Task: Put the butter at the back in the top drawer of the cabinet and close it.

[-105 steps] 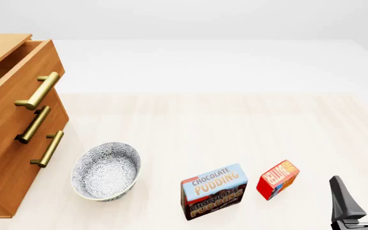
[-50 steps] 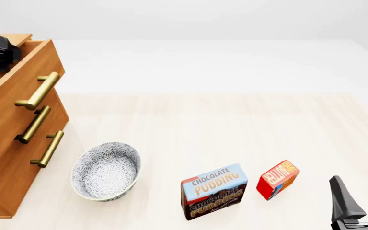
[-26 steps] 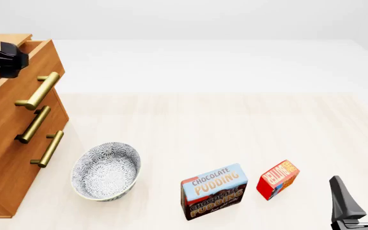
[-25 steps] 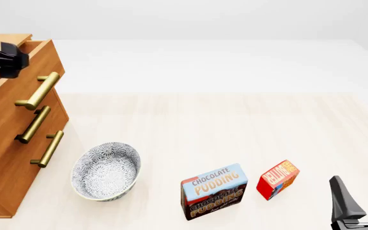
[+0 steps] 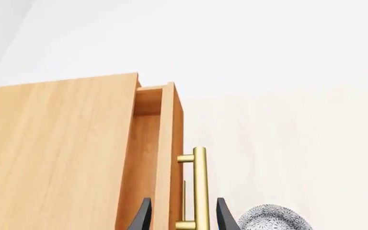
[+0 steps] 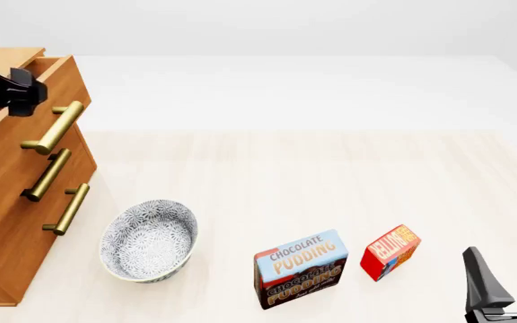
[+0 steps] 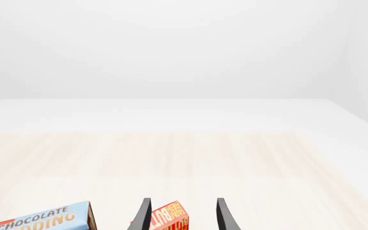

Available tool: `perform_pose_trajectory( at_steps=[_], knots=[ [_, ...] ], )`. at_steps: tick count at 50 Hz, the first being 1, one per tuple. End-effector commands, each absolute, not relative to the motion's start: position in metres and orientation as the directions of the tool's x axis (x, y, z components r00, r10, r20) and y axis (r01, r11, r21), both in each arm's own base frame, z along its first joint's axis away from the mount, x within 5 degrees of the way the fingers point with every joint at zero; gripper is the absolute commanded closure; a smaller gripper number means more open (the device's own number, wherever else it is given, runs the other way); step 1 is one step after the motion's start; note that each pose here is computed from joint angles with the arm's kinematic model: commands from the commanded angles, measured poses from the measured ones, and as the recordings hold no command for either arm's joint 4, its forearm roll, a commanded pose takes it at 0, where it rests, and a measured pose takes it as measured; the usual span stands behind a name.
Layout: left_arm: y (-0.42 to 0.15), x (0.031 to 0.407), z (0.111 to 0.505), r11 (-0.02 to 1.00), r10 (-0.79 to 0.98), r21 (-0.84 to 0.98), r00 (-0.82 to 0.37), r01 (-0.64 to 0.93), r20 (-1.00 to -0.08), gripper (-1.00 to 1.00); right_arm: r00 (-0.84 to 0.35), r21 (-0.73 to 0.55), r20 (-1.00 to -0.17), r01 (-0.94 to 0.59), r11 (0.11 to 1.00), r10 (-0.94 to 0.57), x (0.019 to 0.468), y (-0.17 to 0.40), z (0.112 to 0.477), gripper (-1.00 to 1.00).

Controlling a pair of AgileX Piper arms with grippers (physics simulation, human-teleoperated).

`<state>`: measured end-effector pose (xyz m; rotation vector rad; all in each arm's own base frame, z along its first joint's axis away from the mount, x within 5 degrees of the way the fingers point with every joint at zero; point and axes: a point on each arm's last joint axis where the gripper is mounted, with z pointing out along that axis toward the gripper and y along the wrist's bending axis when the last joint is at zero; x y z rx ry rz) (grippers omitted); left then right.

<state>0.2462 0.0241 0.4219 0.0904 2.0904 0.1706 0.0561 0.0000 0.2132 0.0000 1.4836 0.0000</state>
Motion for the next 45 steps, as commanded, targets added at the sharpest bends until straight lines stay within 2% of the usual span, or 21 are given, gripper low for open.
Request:
perform_pose_trajectory(
  at_steps=[1, 45],
  knots=[
    [0.025, 0.248, 0.417, 0.988, 0.129, 0.156, -0.508, -0.01, -0.852, -1.0, 0.087, 0.0, -0.996, 0.0, 1.0, 0.0, 0.056, 0.0, 0.213, -1.0],
    [0.029, 0.257, 0.397, 0.988, 0.117, 0.15, -0.532, -0.019, -0.838, -1.0, 0.087, 0.0, -0.996, 0.0, 1.0, 0.0, 0.056, 0.0, 0.213, -1.0]
  ],
)
